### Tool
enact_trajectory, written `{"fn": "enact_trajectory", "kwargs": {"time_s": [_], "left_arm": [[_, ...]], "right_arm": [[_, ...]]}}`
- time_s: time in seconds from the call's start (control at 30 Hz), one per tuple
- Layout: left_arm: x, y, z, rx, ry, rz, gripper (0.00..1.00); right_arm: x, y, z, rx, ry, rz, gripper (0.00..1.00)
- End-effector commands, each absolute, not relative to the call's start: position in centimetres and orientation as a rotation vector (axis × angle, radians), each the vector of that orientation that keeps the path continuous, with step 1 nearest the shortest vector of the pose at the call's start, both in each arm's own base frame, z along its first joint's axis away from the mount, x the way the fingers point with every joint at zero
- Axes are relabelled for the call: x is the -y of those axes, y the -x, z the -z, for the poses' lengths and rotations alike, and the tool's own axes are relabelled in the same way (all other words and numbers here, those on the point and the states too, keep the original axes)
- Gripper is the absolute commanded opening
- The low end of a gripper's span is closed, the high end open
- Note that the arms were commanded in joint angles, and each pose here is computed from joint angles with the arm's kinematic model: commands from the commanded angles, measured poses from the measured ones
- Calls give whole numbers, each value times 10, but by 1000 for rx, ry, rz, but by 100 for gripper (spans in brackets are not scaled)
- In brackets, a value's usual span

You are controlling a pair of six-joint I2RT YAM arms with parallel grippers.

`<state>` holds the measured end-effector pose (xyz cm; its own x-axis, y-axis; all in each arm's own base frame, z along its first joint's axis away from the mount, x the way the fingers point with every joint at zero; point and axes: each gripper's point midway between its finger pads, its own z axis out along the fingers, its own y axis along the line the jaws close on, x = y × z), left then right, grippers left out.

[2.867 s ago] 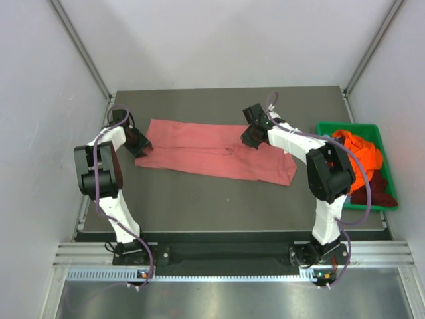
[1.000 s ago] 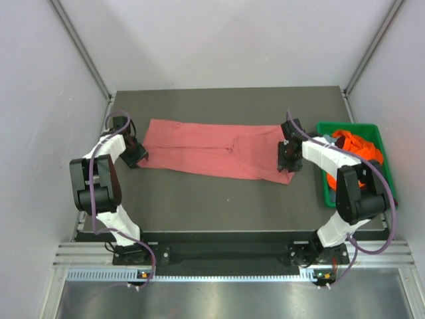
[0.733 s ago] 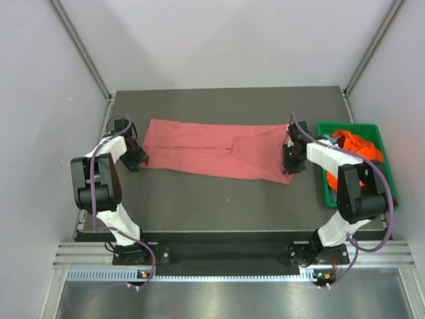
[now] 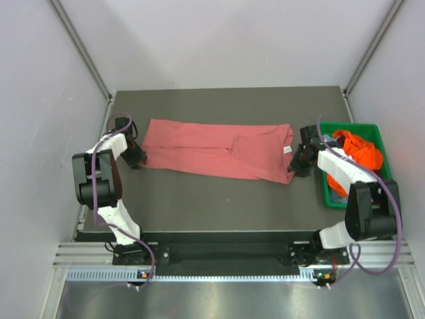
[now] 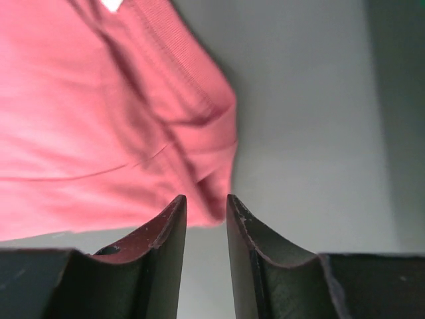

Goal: Fold and stack the t-shirts
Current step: Fold the tshirt

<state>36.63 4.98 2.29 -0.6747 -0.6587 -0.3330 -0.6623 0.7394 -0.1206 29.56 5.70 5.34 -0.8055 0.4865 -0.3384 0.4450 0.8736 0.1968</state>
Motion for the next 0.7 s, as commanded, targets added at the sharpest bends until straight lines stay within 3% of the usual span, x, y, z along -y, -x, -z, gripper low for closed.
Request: {"fn": "enact_trajectory", "kwargs": {"time_s": [0.0,0.4,0.67], "left_arm": [[-49,-384,-43,-2510,1009,41,41],[-63,-379,-80,-2428,988,-43,50],[-52,-366,-44,-2490,1034,-4,49]], "right_arm": [[-71,-294,-77,-2505,-994,-320,31],[-74,-261,-48,-2476,-1227,-275,37],[-70,-256,-28,-2465,-1278,-237,39]]}}
